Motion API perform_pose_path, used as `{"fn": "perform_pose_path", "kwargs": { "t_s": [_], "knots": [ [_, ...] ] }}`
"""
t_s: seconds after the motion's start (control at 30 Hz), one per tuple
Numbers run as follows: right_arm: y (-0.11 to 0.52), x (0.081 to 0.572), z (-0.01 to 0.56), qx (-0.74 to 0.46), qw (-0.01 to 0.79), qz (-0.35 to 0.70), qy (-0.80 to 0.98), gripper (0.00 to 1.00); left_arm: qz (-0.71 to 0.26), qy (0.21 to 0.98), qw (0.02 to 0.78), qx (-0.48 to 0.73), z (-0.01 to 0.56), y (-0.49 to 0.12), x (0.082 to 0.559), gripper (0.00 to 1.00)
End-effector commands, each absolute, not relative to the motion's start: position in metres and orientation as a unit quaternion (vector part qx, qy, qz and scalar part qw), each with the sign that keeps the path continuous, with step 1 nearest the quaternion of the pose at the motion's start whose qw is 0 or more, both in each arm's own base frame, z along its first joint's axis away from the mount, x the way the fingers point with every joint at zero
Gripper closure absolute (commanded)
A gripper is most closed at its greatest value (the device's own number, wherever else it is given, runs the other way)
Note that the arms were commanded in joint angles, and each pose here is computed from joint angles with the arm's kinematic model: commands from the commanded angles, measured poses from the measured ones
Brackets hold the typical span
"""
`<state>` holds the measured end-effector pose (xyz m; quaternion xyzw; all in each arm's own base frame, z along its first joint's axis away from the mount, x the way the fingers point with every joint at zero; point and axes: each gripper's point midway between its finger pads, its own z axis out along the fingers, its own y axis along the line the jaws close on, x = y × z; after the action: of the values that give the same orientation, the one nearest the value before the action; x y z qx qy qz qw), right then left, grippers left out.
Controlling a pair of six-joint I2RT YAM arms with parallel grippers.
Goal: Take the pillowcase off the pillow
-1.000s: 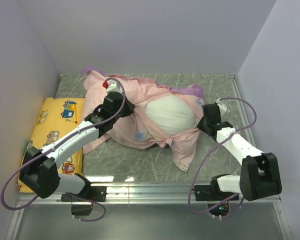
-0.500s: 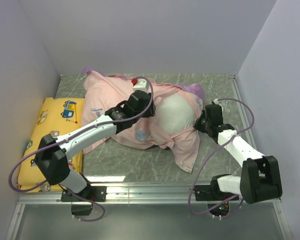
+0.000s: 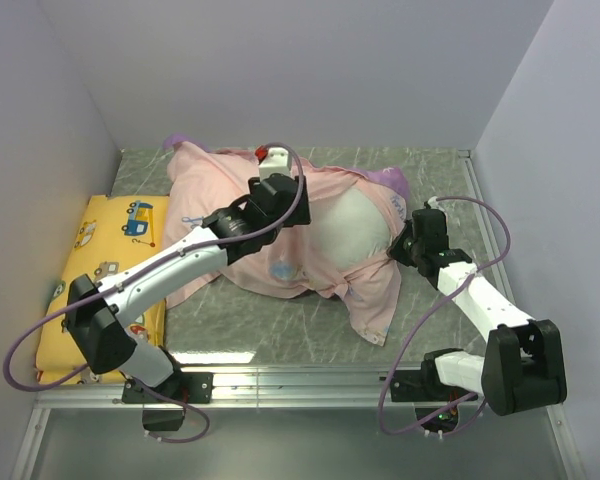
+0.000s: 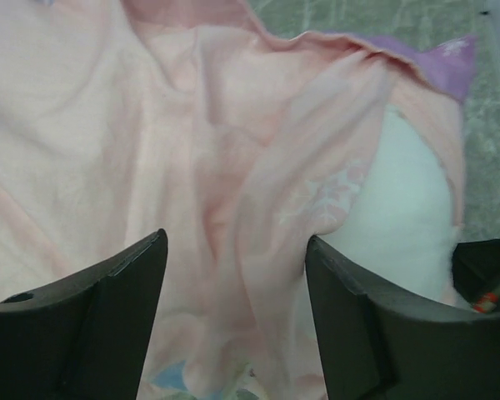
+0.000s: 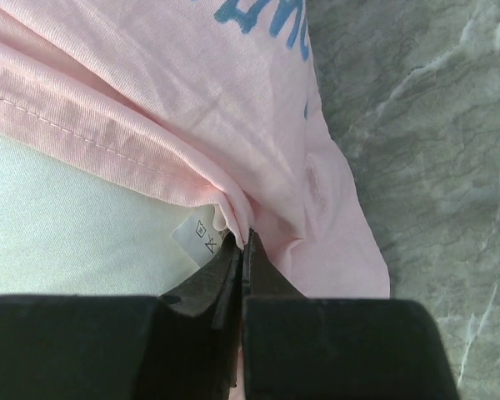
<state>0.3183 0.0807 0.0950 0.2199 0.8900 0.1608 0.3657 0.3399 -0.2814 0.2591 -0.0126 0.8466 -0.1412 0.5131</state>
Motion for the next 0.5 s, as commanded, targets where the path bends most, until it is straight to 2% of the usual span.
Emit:
{"fn": "perform_pose_path", "kwargs": {
  "t_s": [0.0, 0.03, 0.17, 0.47],
  "knots": [
    [0.089, 0.32, 0.109, 0.206, 0.379, 0.187, 0.883, 1.0, -0.151, 0.816, 0.558, -0.016, 0.317, -0.291, 0.328, 0.27],
    [0.089, 0.32, 0.109, 0.205, 0.377, 0.186, 0.884, 1.0, -0.155, 0.809, 0.567, -0.015, 0.332, -0.297, 0.325, 0.26],
    [0.089, 0.319, 0.107, 0.206, 0.377, 0.185, 0.884, 1.0, -0.151, 0.809, 0.568, 0.023, 0.332, -0.339, 0.307, 0.24],
    [0.088, 0.317, 0.106, 0.209, 0.377, 0.186, 0.883, 1.0, -0.179, 0.825, 0.527, 0.095, 0.276, -0.436, 0.291, 0.16]
  ]
}}
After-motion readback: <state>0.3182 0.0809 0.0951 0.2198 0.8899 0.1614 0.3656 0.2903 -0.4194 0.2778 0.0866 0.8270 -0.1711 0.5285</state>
